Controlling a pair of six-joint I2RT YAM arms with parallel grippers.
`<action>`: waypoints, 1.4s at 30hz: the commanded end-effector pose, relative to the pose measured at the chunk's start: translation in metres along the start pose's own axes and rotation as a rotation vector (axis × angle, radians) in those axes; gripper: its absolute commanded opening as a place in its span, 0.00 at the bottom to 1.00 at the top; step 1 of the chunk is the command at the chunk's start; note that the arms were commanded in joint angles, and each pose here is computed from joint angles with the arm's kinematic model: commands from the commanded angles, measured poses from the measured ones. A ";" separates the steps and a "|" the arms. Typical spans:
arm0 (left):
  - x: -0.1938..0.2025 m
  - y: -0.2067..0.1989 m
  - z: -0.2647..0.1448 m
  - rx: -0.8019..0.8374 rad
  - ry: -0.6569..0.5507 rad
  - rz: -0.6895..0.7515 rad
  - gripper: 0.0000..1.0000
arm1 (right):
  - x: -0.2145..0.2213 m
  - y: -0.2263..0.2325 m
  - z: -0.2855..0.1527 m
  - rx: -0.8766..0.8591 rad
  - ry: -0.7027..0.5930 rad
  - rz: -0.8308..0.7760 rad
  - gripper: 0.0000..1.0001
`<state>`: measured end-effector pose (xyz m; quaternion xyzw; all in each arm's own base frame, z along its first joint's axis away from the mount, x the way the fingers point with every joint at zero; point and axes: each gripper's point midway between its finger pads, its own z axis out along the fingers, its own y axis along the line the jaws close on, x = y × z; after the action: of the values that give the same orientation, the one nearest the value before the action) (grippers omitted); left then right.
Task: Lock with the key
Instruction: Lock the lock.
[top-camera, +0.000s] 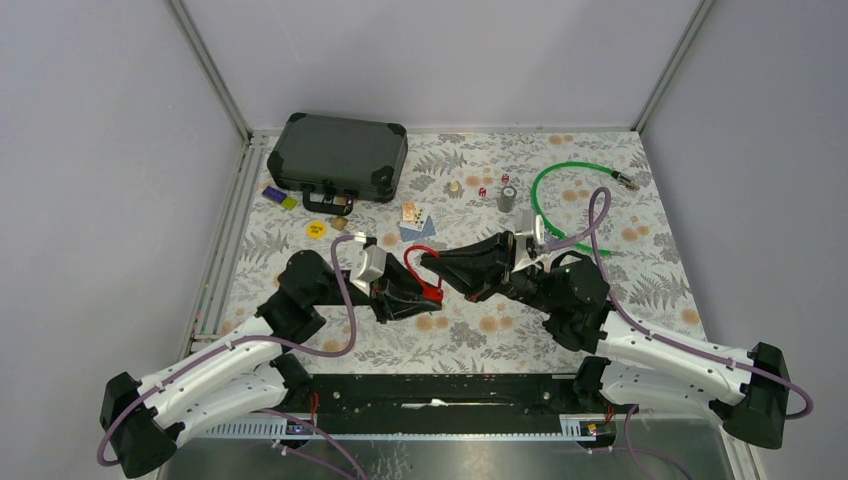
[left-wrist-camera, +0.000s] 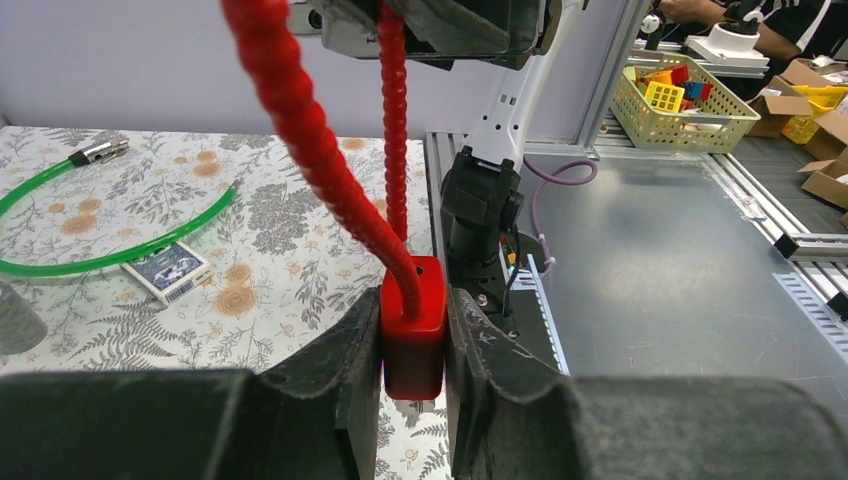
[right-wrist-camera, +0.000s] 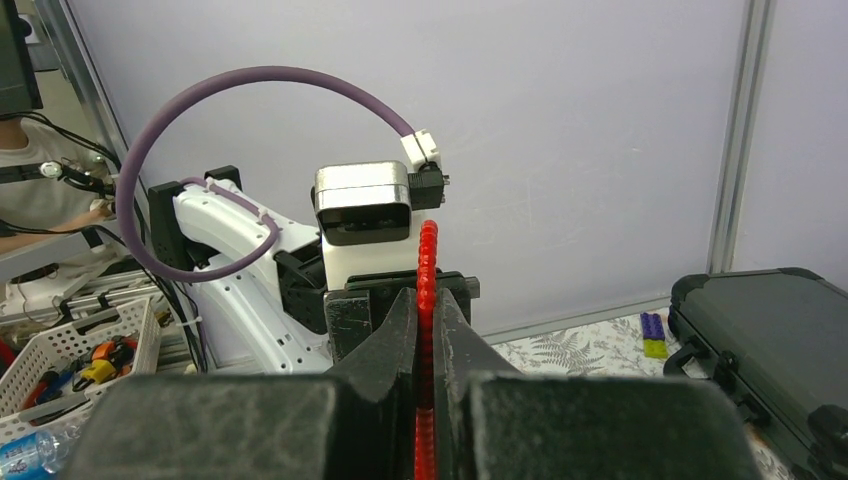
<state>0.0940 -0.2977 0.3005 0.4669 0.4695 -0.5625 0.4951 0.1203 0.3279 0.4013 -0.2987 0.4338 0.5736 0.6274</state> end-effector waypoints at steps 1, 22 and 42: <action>-0.036 -0.009 0.005 0.043 -0.097 0.097 0.00 | 0.004 -0.005 -0.006 0.031 -0.009 0.009 0.00; -0.052 -0.011 0.009 0.056 -0.173 0.087 0.00 | 0.035 -0.015 -0.028 0.092 0.056 0.031 0.00; -0.059 -0.005 0.016 0.054 -0.207 0.093 0.00 | 0.064 -0.023 -0.035 0.127 0.114 0.064 0.00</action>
<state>0.0983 -0.3101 0.2900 0.4443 0.4947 -0.5863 0.4627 0.1257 0.3093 0.3812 -0.2566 0.4412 0.5698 0.6441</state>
